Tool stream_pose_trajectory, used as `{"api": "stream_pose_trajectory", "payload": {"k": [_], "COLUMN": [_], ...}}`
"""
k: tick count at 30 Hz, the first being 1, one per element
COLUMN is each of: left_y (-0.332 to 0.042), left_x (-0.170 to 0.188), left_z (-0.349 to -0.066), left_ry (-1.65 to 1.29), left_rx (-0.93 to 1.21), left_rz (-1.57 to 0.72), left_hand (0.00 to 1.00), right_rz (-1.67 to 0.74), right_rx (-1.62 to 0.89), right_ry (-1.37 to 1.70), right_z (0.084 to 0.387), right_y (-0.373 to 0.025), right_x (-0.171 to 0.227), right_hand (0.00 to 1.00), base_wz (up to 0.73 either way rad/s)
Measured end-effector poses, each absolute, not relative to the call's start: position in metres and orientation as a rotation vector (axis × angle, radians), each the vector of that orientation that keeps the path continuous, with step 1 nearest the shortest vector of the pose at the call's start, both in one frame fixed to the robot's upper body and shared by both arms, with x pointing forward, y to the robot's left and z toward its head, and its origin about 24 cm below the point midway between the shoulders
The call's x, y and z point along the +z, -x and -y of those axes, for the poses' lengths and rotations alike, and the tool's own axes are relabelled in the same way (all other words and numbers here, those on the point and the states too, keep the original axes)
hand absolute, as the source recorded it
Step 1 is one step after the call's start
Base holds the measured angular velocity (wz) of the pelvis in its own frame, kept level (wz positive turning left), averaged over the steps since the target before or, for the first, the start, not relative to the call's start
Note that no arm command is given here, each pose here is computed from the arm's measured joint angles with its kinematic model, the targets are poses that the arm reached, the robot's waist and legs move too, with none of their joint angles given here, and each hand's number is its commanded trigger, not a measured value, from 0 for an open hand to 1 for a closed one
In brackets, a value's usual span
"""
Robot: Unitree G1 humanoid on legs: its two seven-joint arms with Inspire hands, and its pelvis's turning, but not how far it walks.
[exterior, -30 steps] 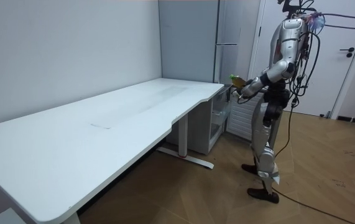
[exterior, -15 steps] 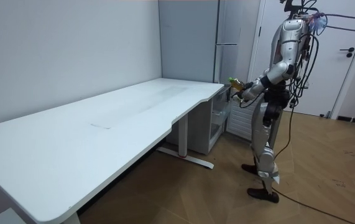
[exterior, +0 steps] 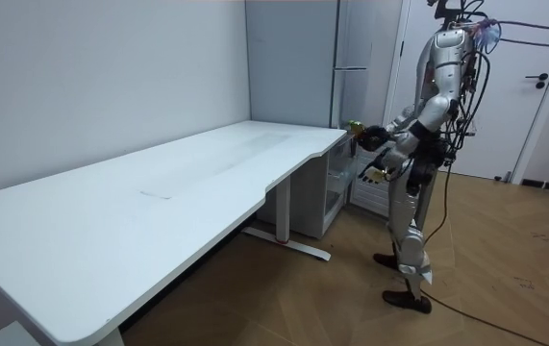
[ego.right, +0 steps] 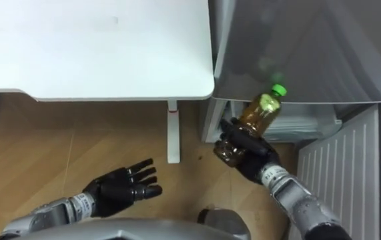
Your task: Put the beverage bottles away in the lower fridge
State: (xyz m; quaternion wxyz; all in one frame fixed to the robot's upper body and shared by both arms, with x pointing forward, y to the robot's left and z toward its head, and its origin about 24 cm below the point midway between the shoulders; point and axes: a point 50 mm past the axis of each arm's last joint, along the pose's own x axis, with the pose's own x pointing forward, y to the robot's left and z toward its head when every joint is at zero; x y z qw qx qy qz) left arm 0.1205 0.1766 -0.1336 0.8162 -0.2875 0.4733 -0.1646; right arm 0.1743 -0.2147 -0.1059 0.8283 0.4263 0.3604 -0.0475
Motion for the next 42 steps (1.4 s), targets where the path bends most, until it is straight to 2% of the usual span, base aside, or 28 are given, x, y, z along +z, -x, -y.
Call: {"api": "stream_pose_trajectory", "payload": {"k": [4, 14, 20, 24, 32, 42], "left_y": [-0.132, -0.159, -0.169, -0.176, -0.189, -0.204], "left_x": [-0.135, -0.132, -0.130, -0.128, -0.120, -0.112], "left_z": [-0.176, -0.176, -0.174, -0.172, -0.170, -0.167], "left_ry": [0.652, 0.740, 0.766, 0.730, 0.676, 0.644], "left_rx": [-0.240, 0.056, 0.173, 0.202, 0.221, 0.216], "left_rz": [-0.980, -0.923, -0.917, -0.914, -0.874, -0.827], "left_hand": [0.00, 0.00, 0.00, 0.00, 0.00, 0.00], "right_rz": [-0.767, -0.685, -0.666, -0.685, -0.612, -0.540], "right_rx": [-0.243, -0.503, -0.588, -0.622, -0.621, -0.662], "right_ry": [-0.971, -1.158, -1.217, -1.199, -1.188, -1.176], "right_z": [0.210, 0.230, 0.237, 0.240, 0.253, 0.272], "right_y": [-0.196, -0.235, -0.243, -0.249, -0.285, -0.307], "right_x": [-0.110, -0.094, -0.091, -0.086, -0.052, -0.021], "right_hand": [1.00, 1.00, 1.00, 1.00, 1.00, 1.00], "base_wz": [0.07, 0.15, 0.09, 0.06, 0.05, 0.05]}}
